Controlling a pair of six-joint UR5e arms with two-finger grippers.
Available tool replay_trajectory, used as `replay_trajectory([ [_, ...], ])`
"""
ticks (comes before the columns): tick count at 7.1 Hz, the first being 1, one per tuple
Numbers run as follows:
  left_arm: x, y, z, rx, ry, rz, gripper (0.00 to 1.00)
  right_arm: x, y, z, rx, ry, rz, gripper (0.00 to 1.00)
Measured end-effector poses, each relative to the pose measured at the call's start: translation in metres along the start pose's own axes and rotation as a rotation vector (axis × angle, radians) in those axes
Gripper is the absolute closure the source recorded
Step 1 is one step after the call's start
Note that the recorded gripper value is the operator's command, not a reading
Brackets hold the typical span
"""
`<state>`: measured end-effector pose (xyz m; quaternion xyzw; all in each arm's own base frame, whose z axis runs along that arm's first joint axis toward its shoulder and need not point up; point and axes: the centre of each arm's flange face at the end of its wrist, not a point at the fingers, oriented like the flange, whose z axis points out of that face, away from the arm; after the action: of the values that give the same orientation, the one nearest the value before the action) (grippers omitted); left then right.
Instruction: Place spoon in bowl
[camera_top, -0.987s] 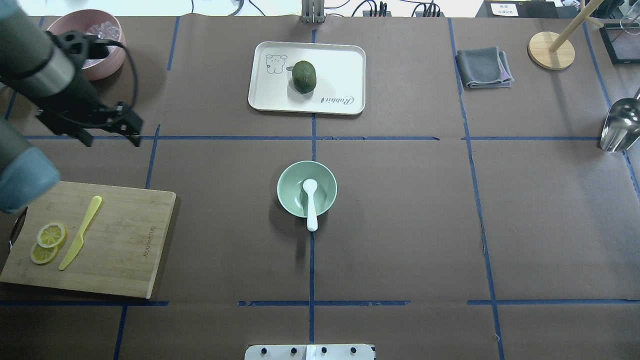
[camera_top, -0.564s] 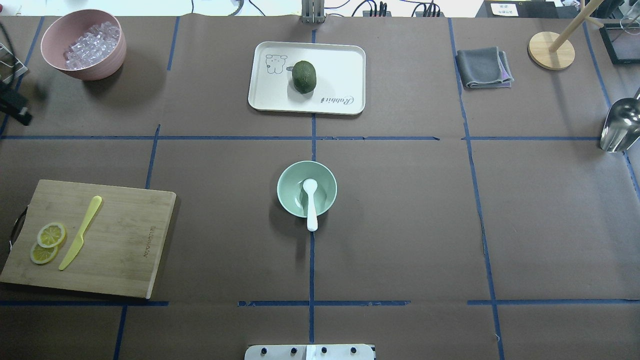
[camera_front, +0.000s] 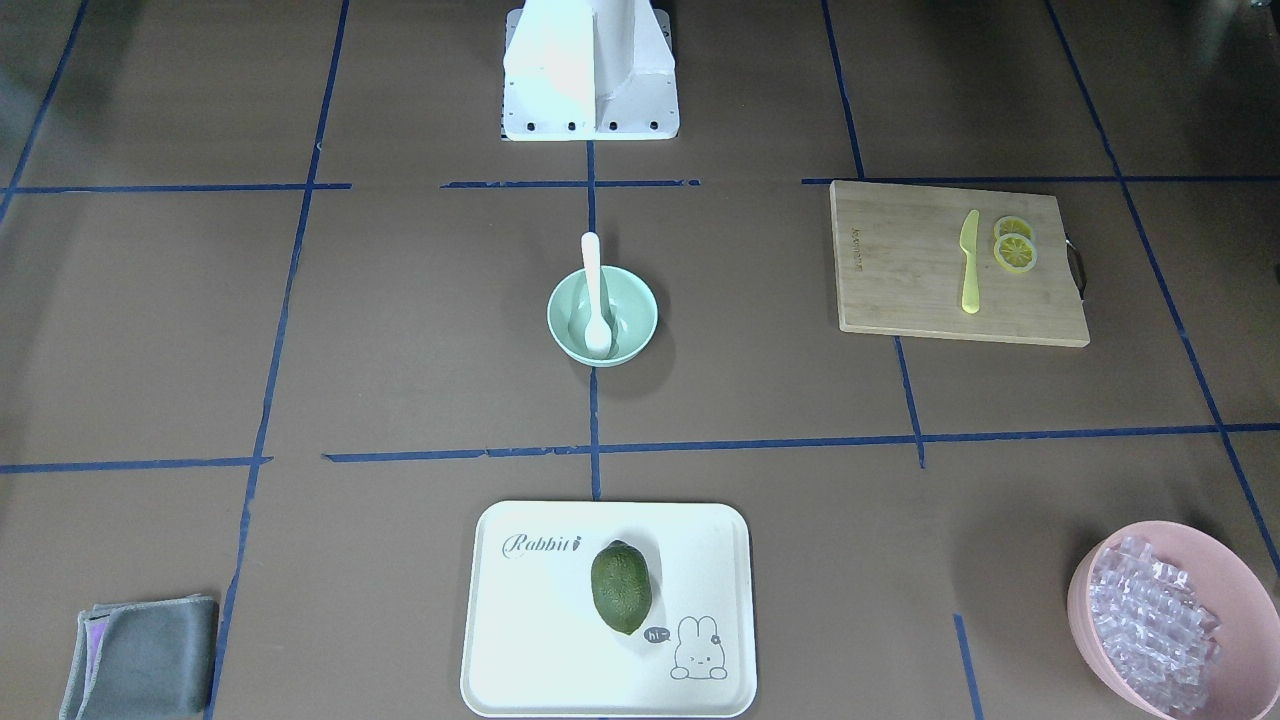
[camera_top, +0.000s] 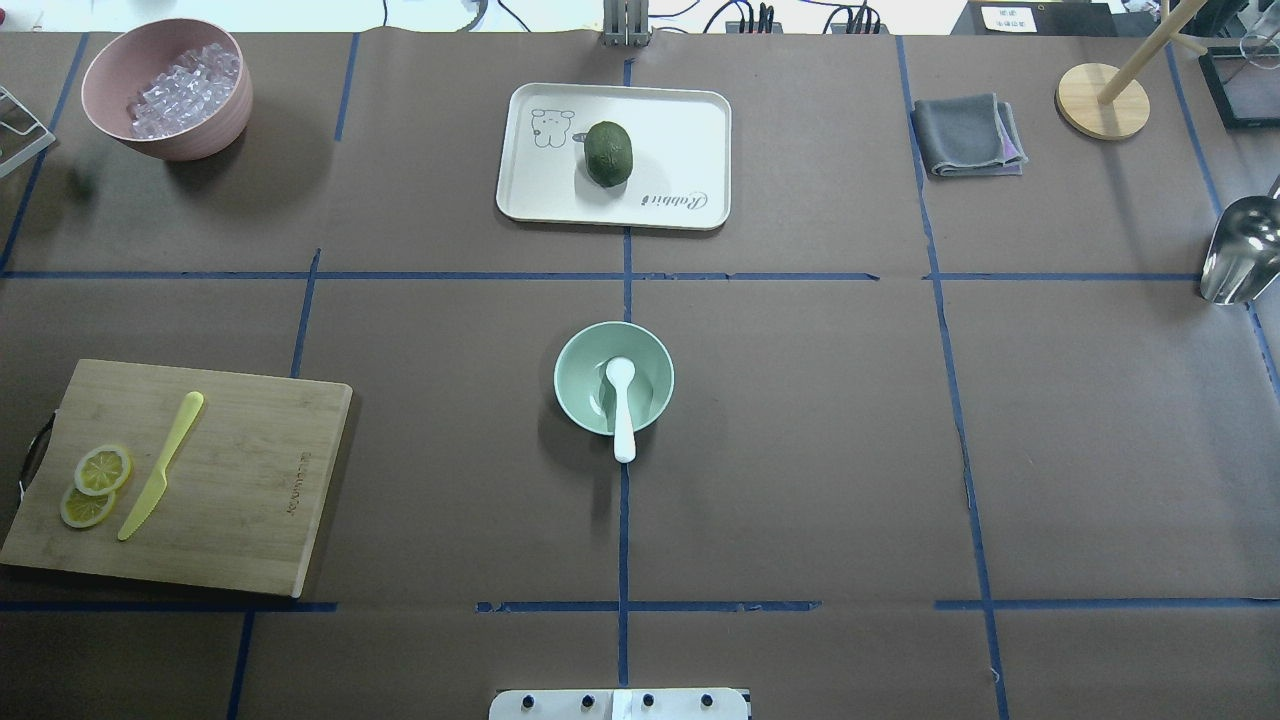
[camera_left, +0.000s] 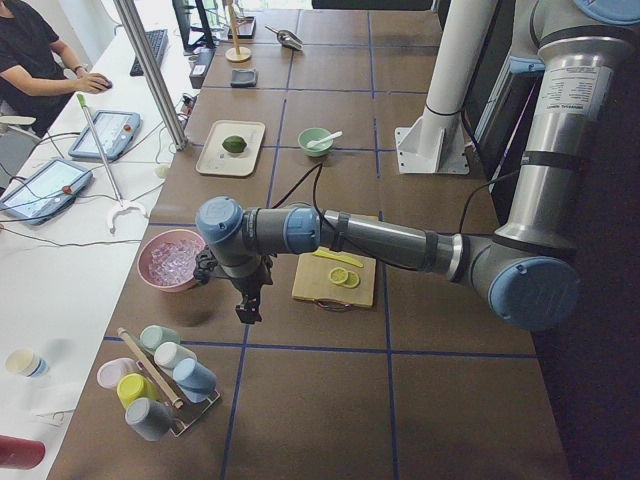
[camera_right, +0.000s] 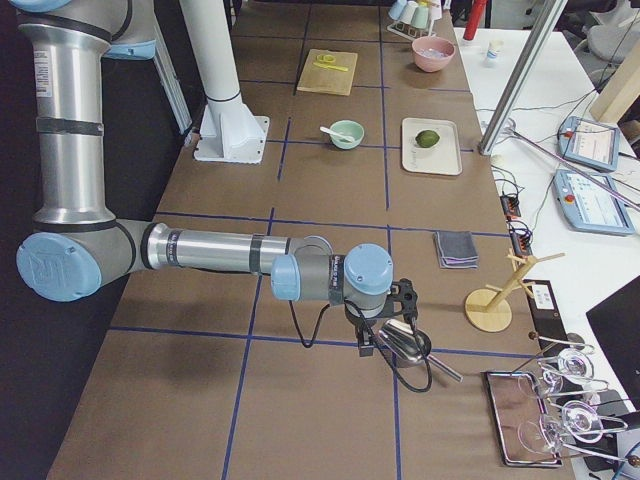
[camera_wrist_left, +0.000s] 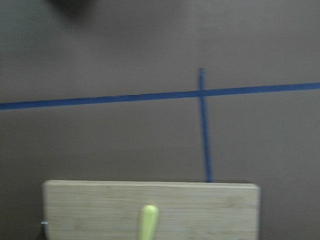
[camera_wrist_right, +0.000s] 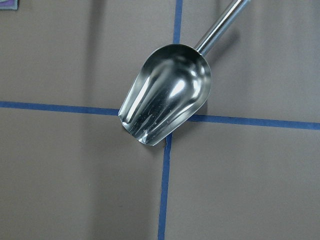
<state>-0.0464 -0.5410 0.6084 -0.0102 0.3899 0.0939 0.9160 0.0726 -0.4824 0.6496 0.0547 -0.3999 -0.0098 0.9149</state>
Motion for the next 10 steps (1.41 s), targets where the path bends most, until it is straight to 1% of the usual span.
replay_trajectory([
  [2, -0.045, 0.029, 0.016, -0.015, 0.01, -0.012, 0.0, 0.0, 0.001, 0.0, 0.003, -0.003, 0.028, 0.0],
  [4, -0.065, 0.064, 0.036, 0.003, 0.009, -0.013, 0.0, 0.001, 0.004, 0.002, -0.001, -0.004, 0.038, 0.0],
  [6, -0.065, 0.071, 0.036, 0.016, 0.006, -0.007, 0.0, 0.002, 0.005, 0.002, -0.002, -0.004, 0.04, 0.0],
  [10, -0.061, 0.071, 0.031, 0.026, 0.002, 0.002, 0.0, 0.002, 0.005, 0.002, -0.001, -0.004, 0.039, 0.0],
])
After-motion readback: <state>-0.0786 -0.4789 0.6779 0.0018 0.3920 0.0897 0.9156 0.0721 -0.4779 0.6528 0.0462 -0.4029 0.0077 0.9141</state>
